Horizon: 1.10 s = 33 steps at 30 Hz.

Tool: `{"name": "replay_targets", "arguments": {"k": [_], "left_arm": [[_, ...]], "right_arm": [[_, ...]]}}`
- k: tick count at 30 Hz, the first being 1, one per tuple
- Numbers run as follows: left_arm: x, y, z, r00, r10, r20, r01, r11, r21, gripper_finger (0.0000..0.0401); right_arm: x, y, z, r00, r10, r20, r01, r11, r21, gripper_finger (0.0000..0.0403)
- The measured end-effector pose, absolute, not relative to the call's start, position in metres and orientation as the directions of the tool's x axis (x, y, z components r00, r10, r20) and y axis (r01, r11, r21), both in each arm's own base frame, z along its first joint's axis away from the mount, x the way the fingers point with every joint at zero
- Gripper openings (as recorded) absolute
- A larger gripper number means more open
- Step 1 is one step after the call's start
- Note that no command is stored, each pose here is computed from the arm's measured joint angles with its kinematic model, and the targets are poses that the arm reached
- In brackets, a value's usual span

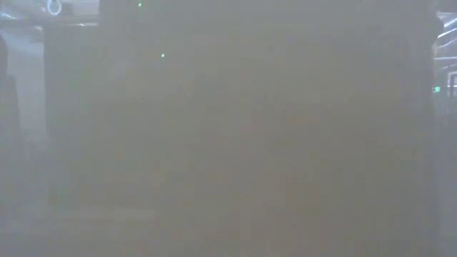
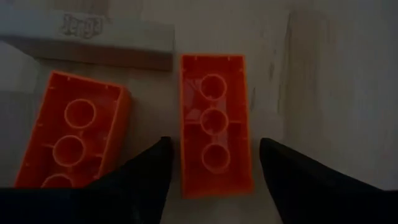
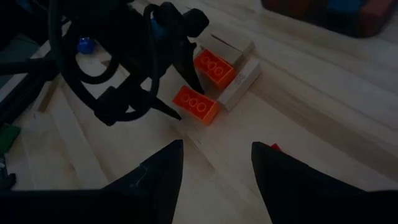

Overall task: Sort blocks by size
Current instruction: Put the large orange game piece into the transparent bin

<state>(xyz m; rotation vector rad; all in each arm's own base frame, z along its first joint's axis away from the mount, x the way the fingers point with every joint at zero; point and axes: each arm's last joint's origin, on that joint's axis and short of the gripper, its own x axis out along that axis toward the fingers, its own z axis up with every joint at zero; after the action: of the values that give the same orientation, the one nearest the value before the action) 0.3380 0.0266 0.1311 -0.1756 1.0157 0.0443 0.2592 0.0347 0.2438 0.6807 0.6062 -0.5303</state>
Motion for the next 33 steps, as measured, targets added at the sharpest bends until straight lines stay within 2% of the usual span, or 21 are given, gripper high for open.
{"name": "replay_targets", "arguments": {"k": [3, 8, 13, 17, 21, 26, 33], "left_arm": [[0.339, 0.024, 0.132, 0.535, -0.013, -0.845, -0.143, 0.984, -0.106, 0.0218], [0.344, 0.023, 0.139, 0.536, -0.019, -0.844, -0.167, 0.978, -0.128, 0.0139], [0.351, 0.022, 0.161, 0.509, -0.029, -0.860, -0.190, 0.971, -0.145, 0.0141], [0.358, 0.023, 0.202, 0.590, -0.005, -0.807, -0.152, 0.981, -0.118, 0.0141], [0.365, 0.027, 0.244, 0.670, 0.109, -0.735, -0.166, 0.986, -0.005, 0.0141], [0.374, 0.032, 0.284, 0.726, 0.262, -0.635, -0.224, 0.964, 0.143, 0.0141], [0.379, 0.034, 0.310, 0.758, 0.327, -0.565, -0.240, 0.945, 0.225, 0.0158]], "right_arm": [[0.259, 0.035, 0.244, 0.705, -0.249, -0.664, 0.625, 0.661, 0.415, 0.0204], [0.259, 0.035, 0.244, 0.705, -0.244, -0.666, 0.623, 0.662, 0.417, 0.0204], [0.260, 0.037, 0.244, 0.714, -0.188, -0.675, 0.598, 0.666, 0.446, 0.0204], [0.259, 0.036, 0.246, 0.725, -0.175, -0.667, 0.593, 0.652, 0.473, 0.0204], [0.255, 0.031, 0.254, 0.742, -0.181, -0.645, 0.604, 0.599, 0.527, 0.0204], [0.250, 0.019, 0.274, 0.808, -0.226, -0.544, 0.563, 0.565, 0.602, 0.0204], [0.241, -0.001, 0.303, 0.884, -0.286, -0.370, 0.467, 0.589, 0.660, 0.0206]]}}
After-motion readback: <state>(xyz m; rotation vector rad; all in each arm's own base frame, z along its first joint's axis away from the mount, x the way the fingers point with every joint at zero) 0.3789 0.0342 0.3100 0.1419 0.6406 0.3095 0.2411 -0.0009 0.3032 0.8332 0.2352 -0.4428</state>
